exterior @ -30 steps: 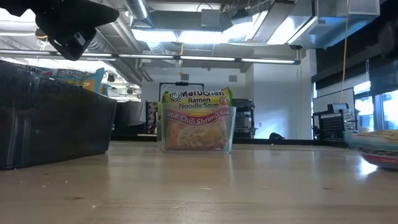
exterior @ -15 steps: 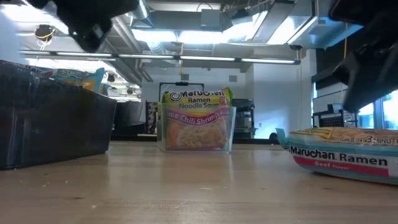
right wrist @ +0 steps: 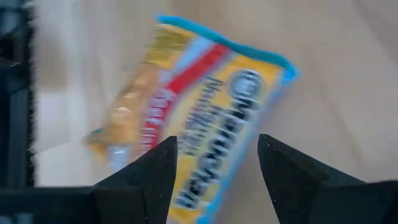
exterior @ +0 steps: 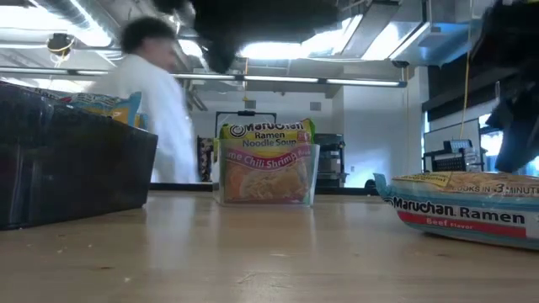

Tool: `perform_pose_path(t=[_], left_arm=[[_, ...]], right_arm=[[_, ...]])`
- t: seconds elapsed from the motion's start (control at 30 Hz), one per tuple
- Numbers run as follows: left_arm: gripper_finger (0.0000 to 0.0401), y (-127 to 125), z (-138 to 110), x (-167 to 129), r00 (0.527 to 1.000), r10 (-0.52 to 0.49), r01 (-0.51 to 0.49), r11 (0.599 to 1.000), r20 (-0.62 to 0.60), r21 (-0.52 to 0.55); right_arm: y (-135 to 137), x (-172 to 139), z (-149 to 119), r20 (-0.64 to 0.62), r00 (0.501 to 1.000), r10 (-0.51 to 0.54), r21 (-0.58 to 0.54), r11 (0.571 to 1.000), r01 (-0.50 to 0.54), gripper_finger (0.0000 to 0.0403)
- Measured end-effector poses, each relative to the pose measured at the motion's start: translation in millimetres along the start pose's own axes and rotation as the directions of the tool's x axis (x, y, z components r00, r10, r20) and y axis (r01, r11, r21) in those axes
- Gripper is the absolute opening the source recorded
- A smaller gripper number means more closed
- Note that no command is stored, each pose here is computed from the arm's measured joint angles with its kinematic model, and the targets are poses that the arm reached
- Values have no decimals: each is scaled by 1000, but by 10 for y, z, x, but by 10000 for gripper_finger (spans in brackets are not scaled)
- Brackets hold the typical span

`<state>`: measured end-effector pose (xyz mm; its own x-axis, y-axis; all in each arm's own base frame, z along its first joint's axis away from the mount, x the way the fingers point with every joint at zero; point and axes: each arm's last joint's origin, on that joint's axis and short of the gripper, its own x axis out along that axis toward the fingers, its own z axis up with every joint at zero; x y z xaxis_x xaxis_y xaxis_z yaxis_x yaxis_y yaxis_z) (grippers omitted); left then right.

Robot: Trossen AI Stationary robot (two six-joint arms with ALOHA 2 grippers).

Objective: Sort Maruchan noodles
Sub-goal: Put the blue noodle pack into the black bin

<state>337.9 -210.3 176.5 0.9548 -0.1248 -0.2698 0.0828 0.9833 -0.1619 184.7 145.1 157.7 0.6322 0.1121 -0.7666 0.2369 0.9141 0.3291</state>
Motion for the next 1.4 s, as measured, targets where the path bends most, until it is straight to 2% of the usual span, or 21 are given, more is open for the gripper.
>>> perform_pose_path(t=[0.13, 0.23, 0.33, 0.43, 0.63, 0.8, 0.93, 1.13, 1.4], left_arm=[[192, 32, 50, 278, 1000, 31, -31, 999, 2, -9], [192, 95, 160, 451, 1000, 13, -14, 1000, -22, -10], [192, 169, 203, 588, 996, 40, -41, 999, -82, -3], [192, 244, 166, 690, 983, 89, -87, 996, -158, 22], [192, 323, 12, 895, 972, 74, -70, 997, -224, 26], [192, 445, -147, 1013, 959, 95, -89, 995, -267, 36], [192, 534, -190, 1064, 955, 95, -92, 996, -279, 24], [192, 549, -207, 1074, 954, 92, -89, 996, -286, 23], [192, 566, -207, 1077, 953, 96, -93, 995, -289, 23]], right_arm=[[-172, -9, -107, 27, 1000, -10, 107, 994, 7, 209], [-263, 17, -184, 52, 998, 39, 181, 982, -48, 209], [-325, 60, -262, 53, 992, 118, 234, 964, -127, 209], [-404, 94, -335, 63, 987, 146, 295, 942, -158, 209], [-474, 109, -390, 78, 983, 165, 406, 896, -182, 209], [-477, 129, -352, 80, 980, 183, 426, 882, -200, 222], [-528, 203, -316, 54, 983, 176, 452, 874, -181, 271], [-515, 323, -264, 52, 970, 237, 479, 846, -233, 336], [-421, 412, -224, 53, 965, 257, 479, 841, -251, 330]])
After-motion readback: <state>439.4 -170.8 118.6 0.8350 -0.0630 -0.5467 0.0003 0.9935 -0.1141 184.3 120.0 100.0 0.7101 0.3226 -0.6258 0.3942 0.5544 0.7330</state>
